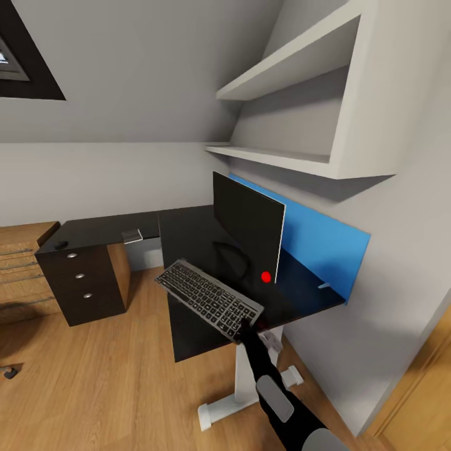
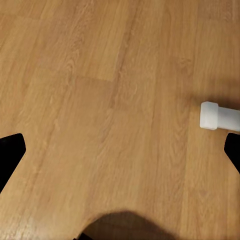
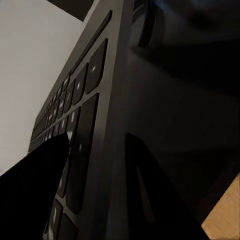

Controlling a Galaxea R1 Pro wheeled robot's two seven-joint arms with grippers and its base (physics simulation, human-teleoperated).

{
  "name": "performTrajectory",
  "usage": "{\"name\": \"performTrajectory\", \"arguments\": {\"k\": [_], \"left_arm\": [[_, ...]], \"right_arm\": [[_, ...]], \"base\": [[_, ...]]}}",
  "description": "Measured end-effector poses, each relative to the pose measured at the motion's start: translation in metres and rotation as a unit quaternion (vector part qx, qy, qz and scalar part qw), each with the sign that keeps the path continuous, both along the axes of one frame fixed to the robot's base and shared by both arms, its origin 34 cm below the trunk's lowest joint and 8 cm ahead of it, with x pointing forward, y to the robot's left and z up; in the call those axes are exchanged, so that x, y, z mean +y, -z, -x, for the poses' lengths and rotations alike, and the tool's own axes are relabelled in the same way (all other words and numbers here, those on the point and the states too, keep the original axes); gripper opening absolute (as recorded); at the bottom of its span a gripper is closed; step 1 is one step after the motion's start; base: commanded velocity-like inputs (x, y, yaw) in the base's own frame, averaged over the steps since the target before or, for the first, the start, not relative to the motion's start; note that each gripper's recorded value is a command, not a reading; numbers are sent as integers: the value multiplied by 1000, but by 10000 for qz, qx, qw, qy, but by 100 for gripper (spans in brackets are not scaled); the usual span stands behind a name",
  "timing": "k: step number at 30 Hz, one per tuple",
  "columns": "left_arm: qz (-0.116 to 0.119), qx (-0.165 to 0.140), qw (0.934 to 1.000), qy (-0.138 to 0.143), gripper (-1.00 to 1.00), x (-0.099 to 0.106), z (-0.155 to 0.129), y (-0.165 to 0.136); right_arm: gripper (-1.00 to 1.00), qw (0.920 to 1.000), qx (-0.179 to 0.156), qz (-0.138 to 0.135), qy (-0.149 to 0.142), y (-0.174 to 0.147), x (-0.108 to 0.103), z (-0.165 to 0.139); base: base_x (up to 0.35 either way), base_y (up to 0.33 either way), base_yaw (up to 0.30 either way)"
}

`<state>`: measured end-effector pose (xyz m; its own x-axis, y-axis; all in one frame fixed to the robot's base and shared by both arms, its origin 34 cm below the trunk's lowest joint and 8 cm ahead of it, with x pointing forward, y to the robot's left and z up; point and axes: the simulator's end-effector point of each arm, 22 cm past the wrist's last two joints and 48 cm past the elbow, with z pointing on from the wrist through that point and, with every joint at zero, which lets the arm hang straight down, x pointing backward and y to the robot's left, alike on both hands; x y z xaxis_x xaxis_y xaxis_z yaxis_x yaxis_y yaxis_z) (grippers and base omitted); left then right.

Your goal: In the bedroom, organize the workspace by keeping the computer under the desk, ensuring the monitor is on the desk, placing the keyboard on the desk next to the monitor, placing the mouse on the desk next to the keyboard, moving the folder from the swivel chair onto the desk next to the mouse, stacking the notebook on top of the folder with the pen on top of the notebook, and positioning the swivel chair next to the desk.

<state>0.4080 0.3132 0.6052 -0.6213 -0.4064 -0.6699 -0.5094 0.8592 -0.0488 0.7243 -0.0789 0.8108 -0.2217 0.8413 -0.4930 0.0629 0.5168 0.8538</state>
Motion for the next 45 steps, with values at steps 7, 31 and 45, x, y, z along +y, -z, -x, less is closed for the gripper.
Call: {"name": "performTrajectory", "arguments": {"k": [7, 31, 45], "left_arm": [[-3, -4, 10000, 5, 100, 0, 0, 0], [10, -18, 10000, 68, 100, -5, -1, -1], [-19, 78, 9997, 217, 100, -12, 4, 5]], "right_arm": [[-100, 9995, 70, -272, 112, -1, -2, -1], [-100, 9976, 149, -575, 345, 0, -10, -2], [-100, 9969, 347, -538, 448, 11, -15, -1]], "base": [[116, 228, 0], [252, 223, 0], [177, 16, 0]]}}
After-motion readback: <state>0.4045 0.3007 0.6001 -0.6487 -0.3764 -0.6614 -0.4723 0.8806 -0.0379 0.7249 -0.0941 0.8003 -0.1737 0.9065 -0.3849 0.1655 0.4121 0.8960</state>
